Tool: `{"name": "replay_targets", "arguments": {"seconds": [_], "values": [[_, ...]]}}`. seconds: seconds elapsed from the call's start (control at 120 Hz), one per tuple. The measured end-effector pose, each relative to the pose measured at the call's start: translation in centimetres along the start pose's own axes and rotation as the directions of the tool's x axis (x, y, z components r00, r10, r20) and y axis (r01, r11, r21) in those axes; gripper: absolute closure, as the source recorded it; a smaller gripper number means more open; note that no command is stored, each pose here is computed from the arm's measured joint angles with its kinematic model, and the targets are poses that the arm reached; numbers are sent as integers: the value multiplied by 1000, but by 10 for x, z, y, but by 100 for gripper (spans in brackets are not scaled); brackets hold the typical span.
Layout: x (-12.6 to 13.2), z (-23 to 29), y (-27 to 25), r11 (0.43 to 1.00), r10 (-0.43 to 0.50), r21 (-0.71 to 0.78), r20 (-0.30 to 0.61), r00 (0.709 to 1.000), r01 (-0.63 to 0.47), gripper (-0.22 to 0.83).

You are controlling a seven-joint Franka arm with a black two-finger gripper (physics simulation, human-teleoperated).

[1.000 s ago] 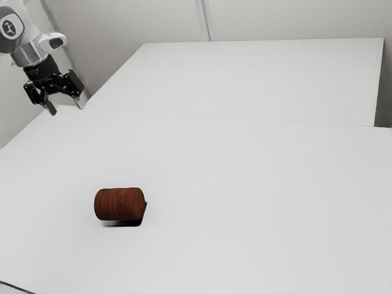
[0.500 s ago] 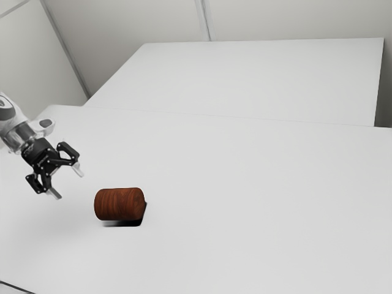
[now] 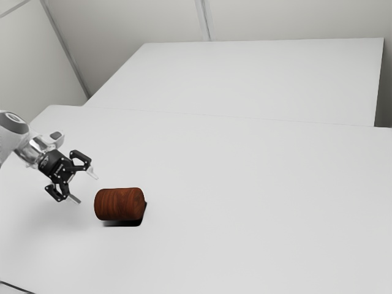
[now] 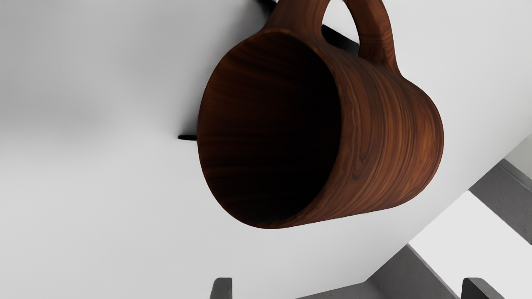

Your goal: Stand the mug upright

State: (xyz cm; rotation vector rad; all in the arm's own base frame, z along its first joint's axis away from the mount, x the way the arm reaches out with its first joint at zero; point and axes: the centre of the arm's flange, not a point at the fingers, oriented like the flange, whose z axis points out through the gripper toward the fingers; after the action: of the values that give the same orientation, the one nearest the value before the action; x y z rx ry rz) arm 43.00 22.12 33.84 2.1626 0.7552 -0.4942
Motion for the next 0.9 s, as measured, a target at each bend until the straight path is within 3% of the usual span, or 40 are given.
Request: {"name": "replay_targets", "arguments": {"seconds": [0.442, 0.9], "values": [[50, 15, -8, 998, 40, -48, -55, 998, -42, 0], [52, 50, -10, 972, 29, -230, -32, 999, -35, 0]]}}
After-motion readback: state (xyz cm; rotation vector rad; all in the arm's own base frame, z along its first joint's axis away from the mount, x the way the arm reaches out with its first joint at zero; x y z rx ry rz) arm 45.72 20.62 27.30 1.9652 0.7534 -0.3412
